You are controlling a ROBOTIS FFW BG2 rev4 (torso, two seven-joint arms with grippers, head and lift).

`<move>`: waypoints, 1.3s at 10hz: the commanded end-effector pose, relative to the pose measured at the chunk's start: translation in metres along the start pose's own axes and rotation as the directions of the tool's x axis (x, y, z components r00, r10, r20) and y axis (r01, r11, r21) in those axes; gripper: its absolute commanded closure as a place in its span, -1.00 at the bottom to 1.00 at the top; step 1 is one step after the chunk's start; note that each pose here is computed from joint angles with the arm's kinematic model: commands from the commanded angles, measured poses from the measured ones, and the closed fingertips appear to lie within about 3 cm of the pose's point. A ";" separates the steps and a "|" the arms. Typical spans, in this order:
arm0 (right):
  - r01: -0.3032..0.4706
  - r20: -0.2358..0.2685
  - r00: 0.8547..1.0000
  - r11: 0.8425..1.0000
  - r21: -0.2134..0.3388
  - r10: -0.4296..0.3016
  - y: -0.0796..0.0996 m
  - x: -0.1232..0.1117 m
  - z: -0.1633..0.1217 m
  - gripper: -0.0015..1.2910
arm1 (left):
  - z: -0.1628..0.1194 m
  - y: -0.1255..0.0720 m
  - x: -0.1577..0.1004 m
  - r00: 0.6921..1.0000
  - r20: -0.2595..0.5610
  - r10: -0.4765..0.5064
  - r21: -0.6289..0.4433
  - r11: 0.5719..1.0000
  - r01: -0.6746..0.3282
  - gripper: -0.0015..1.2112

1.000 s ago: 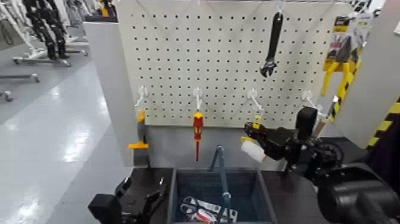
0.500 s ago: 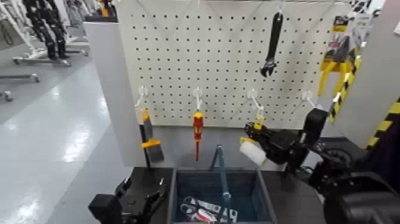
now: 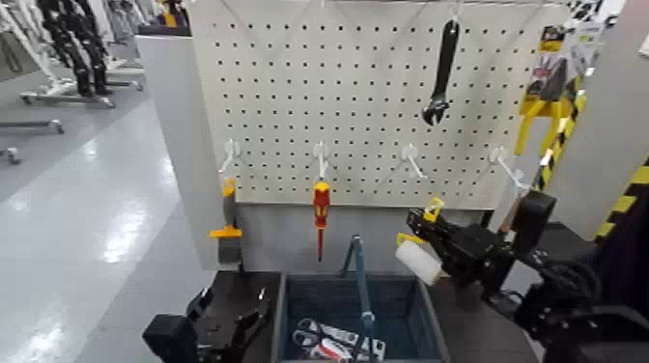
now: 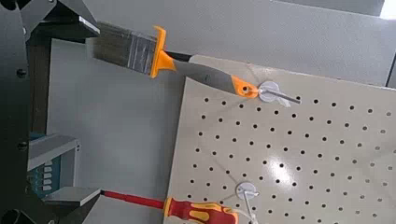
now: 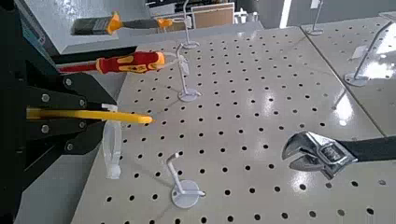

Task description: Put the yellow roller into the crate.

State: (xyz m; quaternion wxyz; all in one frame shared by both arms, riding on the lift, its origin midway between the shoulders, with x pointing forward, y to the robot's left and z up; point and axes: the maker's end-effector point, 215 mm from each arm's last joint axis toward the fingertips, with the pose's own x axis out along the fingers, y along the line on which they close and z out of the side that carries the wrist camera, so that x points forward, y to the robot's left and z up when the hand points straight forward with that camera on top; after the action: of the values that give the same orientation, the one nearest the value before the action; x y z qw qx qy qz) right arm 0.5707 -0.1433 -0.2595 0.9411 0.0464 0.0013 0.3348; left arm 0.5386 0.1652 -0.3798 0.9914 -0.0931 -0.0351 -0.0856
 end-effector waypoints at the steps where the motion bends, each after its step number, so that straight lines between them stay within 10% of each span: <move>1: 0.027 -0.008 1.000 0.997 0.076 -0.026 -0.002 -0.017 -0.019 0.96 | 0.000 0.001 -0.001 1.000 -0.001 0.002 -0.001 1.000 -0.002 -0.82; 8: 0.034 -0.050 0.999 0.953 0.300 -0.020 0.017 -0.008 -0.100 0.96 | 0.000 0.000 0.000 1.000 -0.001 -0.001 -0.002 1.000 0.001 -0.82; 13: -0.018 -0.087 0.995 0.948 0.319 0.048 0.043 0.015 -0.116 0.82 | -0.001 0.000 0.000 1.000 -0.003 0.000 -0.005 1.000 0.000 -0.82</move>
State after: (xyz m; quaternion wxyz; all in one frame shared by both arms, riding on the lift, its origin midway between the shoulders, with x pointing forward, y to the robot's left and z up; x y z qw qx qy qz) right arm 0.5513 -0.0928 -0.3702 0.9155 0.1799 0.0973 0.3463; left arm 0.5383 0.1650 -0.3807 0.9911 -0.0955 -0.0335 -0.0860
